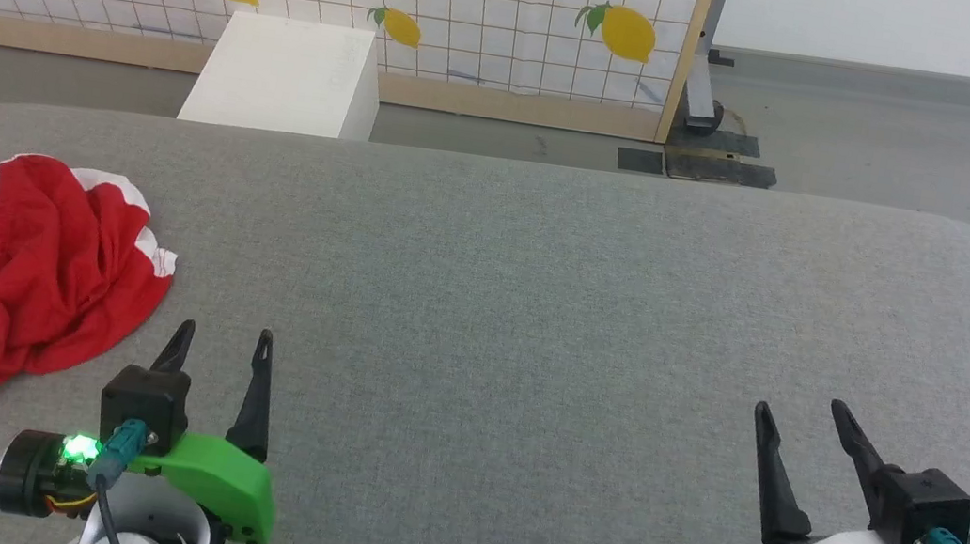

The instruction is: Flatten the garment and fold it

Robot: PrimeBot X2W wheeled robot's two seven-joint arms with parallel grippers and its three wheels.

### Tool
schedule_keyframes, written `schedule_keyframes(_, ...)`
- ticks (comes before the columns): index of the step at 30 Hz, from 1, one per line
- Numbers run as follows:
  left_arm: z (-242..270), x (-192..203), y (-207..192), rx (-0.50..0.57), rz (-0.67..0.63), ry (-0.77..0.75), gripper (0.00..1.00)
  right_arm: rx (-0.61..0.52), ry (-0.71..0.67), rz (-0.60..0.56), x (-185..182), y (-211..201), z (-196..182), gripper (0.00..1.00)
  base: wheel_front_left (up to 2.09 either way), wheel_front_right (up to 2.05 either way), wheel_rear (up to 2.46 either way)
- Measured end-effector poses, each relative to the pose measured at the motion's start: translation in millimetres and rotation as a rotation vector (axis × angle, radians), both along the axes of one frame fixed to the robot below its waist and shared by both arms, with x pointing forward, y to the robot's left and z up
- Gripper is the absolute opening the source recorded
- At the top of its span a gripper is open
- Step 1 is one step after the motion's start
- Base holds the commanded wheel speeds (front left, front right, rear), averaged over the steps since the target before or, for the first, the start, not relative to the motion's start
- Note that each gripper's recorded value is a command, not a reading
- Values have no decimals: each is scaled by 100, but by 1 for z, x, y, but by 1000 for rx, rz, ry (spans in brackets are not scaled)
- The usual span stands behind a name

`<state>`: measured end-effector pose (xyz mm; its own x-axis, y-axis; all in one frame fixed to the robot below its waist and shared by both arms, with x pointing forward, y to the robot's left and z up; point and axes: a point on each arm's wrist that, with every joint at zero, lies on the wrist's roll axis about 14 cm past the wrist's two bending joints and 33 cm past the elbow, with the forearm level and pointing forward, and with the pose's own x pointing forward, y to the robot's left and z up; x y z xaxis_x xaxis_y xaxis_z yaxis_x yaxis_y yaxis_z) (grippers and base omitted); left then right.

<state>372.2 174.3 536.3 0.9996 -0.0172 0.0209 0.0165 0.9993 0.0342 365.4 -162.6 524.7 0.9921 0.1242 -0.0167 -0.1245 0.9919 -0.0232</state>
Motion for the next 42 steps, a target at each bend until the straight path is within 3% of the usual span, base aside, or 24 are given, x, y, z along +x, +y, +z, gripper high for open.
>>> schedule_keyframes(42,-4,-43,71,-53,233,-41,100,75,16,208,26,73,-18,100,0,0,0)
